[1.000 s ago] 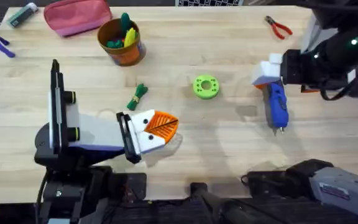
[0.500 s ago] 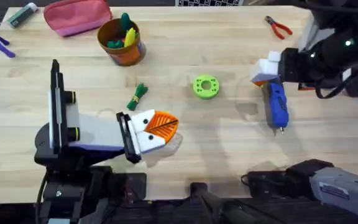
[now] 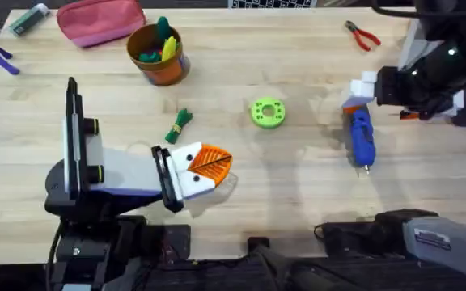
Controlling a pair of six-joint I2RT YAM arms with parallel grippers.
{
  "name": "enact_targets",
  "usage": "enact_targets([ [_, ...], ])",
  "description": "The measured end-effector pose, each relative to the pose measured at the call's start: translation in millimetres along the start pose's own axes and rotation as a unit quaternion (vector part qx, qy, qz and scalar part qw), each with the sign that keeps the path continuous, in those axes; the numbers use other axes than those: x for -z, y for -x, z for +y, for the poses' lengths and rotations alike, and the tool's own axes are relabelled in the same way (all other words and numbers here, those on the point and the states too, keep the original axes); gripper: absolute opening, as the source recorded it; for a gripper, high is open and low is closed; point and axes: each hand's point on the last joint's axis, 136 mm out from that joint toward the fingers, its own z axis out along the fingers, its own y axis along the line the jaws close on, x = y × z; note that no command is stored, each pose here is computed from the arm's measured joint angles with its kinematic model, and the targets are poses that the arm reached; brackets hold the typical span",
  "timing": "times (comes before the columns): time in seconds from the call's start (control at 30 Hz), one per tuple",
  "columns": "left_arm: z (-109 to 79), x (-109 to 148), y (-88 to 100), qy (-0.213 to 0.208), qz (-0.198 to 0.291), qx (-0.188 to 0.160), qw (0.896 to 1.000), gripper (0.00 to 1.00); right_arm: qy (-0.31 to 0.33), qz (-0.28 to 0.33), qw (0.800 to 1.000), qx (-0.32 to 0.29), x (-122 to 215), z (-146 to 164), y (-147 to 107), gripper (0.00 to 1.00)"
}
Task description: Pick up the gripper from the table and insert it into the empty holder that is missing its gripper. Then pick up a screw, insert it into the mounting hole, and use the screwdriver to tighten it. Finally, clean up the table by picking up the vegetable and placing it into the bucket.
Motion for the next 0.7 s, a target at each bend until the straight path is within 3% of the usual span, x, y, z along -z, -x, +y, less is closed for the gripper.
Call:
enact_targets([
  [0.37,0.0,0,0.0,0.000,0.000,0.000,1.000,0.018,-0.003,0.041,0.998,0.053,-43,1,14,0.991],
  [0.7,0.0,0,-0.1,0.000,0.000,0.000,1.000,0.018,0.013,0.041,0.999,0.026,-77,-19,18,0.994],
])
